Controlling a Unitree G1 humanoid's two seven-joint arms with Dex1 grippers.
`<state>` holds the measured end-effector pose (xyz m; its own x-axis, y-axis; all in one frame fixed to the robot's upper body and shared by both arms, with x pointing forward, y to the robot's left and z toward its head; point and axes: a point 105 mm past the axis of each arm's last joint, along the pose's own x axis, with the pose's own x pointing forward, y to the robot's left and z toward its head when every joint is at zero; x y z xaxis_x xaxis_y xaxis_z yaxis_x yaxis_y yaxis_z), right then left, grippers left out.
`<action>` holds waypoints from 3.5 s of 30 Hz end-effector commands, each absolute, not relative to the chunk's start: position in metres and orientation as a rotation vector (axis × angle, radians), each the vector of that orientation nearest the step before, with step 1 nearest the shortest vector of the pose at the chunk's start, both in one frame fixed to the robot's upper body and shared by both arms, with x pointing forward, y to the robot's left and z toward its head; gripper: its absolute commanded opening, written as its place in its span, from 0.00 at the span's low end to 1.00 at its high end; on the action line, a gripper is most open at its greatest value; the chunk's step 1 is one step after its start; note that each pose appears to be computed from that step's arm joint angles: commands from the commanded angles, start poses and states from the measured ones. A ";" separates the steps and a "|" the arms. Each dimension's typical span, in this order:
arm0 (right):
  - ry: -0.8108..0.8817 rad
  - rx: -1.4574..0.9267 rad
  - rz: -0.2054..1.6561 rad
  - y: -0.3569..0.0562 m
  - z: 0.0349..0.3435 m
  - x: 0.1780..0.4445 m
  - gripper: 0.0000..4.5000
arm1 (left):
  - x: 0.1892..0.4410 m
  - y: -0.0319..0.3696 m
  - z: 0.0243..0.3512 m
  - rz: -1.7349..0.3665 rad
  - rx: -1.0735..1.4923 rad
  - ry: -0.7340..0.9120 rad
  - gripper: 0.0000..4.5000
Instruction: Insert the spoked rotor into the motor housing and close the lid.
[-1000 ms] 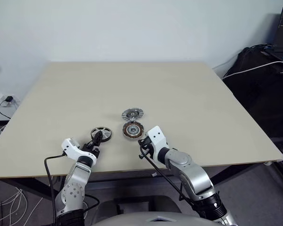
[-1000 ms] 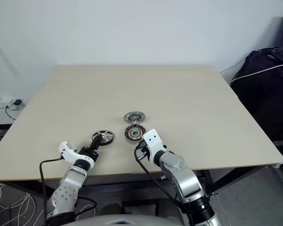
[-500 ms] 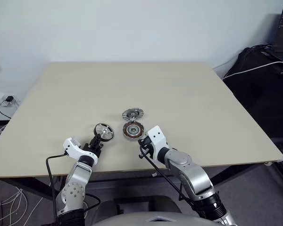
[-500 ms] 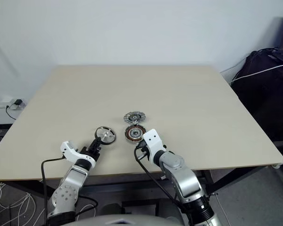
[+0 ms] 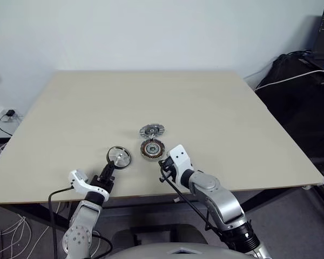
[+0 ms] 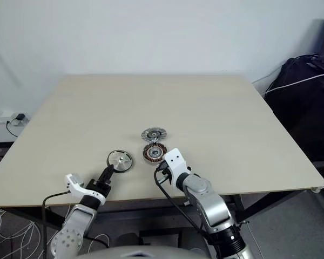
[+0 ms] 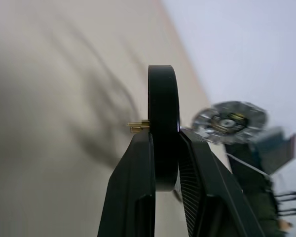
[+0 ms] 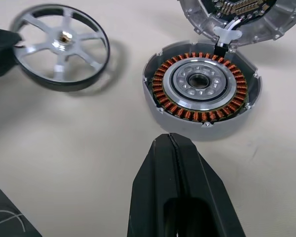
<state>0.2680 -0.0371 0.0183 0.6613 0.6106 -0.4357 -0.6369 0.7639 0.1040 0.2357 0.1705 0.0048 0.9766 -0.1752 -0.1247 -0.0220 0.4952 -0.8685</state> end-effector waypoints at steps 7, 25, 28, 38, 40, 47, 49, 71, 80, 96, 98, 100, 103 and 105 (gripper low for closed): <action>0.425 -0.053 0.722 -0.035 0.029 0.271 0.00 | 0.253 0.124 0.051 -0.340 -1.195 0.113 0.08; 0.419 -0.051 0.696 -0.039 0.030 0.271 0.00 | 0.281 0.078 0.042 -0.444 -1.248 0.255 0.08; 0.420 -0.050 0.692 -0.040 0.030 0.271 0.00 | 0.282 0.077 0.038 -0.436 -1.260 0.273 0.08; 0.418 -0.055 0.693 -0.040 0.031 0.271 0.00 | 0.291 0.072 0.031 -0.435 -1.256 0.278 0.08; 0.416 -0.056 0.693 -0.040 0.031 0.271 0.00 | 0.293 0.071 0.029 -0.435 -1.255 0.282 0.08; 0.414 -0.056 0.687 -0.041 0.031 0.271 0.00 | 0.300 0.069 0.022 -0.411 -1.235 0.305 0.08; 0.415 -0.056 0.686 -0.041 0.031 0.271 0.00 | 0.302 0.067 0.020 -0.413 -1.235 0.310 0.08; 0.412 -0.058 0.674 -0.043 0.032 0.271 0.00 | 0.308 0.048 0.021 -0.486 -1.251 0.349 0.08; 0.411 -0.059 0.677 -0.042 0.032 0.270 0.00 | 0.309 0.046 0.021 -0.495 -1.246 0.355 0.25; 0.413 -0.051 0.677 -0.041 0.031 0.270 0.00 | 0.307 0.062 0.037 -0.481 -1.247 0.269 0.81; 0.414 -0.049 0.679 -0.040 0.031 0.270 0.00 | 0.305 0.065 0.038 -0.470 -1.242 0.259 0.81; 0.415 -0.048 0.681 -0.040 0.031 0.270 0.00 | 0.304 0.069 0.039 -0.456 -1.239 0.248 0.81; 0.417 -0.046 0.685 -0.039 0.031 0.270 0.00 | 0.301 0.074 0.041 -0.440 -1.229 0.232 0.81; 0.417 -0.047 0.687 -0.039 0.031 0.270 0.00 | 0.299 0.077 0.042 -0.441 -1.207 0.223 0.81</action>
